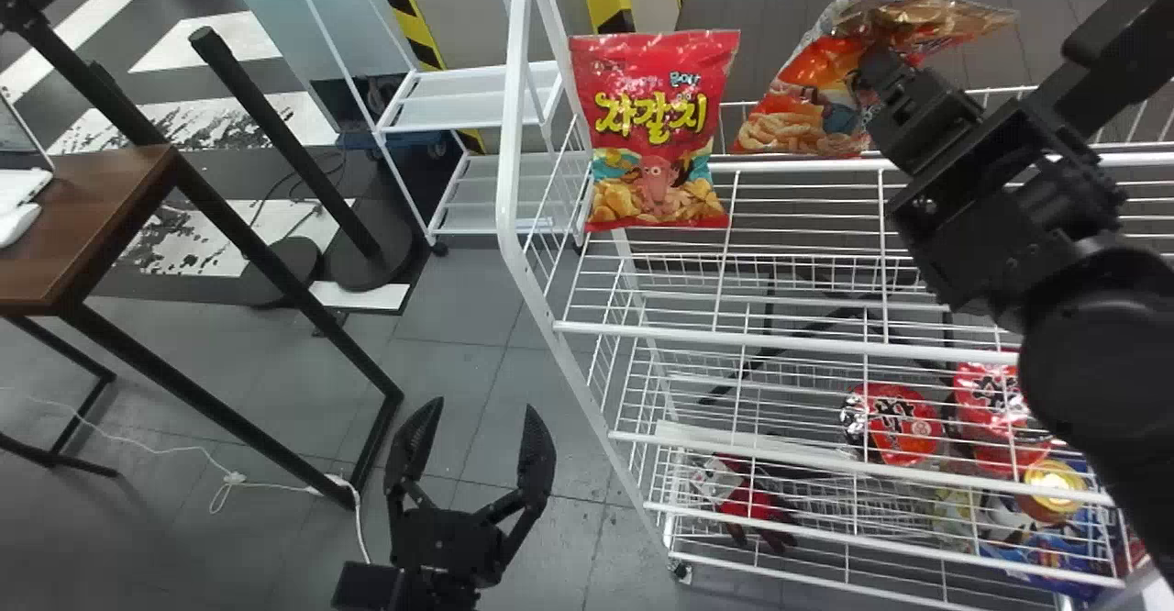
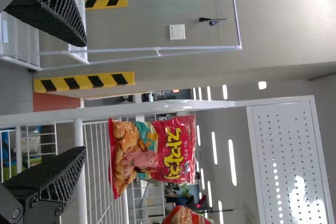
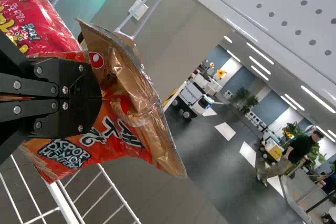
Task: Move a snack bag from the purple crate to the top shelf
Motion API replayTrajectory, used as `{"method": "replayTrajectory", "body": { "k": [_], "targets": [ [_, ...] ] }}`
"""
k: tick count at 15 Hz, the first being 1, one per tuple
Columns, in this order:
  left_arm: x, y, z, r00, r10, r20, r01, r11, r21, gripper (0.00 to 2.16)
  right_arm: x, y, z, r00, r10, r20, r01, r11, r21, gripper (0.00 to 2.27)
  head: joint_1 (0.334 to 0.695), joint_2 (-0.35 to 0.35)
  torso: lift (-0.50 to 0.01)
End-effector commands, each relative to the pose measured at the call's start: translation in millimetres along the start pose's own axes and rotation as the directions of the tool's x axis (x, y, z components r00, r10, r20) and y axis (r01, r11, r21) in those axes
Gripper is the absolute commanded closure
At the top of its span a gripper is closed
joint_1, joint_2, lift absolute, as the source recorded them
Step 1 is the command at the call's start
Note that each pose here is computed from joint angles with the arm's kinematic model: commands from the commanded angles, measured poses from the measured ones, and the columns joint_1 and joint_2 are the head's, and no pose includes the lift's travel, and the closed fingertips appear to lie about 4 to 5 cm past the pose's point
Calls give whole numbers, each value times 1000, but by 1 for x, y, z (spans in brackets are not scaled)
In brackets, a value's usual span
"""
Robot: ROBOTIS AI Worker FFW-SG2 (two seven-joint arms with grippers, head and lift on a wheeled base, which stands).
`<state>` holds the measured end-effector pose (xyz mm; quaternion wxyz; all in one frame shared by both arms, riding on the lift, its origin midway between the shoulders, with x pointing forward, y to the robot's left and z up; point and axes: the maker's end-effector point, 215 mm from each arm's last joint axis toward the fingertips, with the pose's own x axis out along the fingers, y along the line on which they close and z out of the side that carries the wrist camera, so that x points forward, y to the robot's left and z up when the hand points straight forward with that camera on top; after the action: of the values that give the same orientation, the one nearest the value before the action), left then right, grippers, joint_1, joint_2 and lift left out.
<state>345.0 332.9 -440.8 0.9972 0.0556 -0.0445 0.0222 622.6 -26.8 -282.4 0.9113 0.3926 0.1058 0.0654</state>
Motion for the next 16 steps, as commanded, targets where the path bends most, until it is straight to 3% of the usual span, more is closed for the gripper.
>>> {"method": "replayTrajectory", "body": {
  "k": [1, 7, 16],
  "targets": [
    [1, 0, 0, 1000, 0, 1, 0, 1000, 0, 113, 4, 3, 0, 999, -29, 21, 29, 1000, -4, 2250, 695, 339, 0],
    [0, 2, -2, 1000, -5, -3, 5, 1000, 5, 113, 6, 13, -5, 995, -96, 14, 97, 993, -60, 2250, 695, 343, 0],
    [1, -3, -6, 1000, -27, -11, 27, 1000, 3, 113, 19, -14, -24, 981, -184, -59, 177, 978, -109, 2246, 695, 349, 0]
  ]
}}
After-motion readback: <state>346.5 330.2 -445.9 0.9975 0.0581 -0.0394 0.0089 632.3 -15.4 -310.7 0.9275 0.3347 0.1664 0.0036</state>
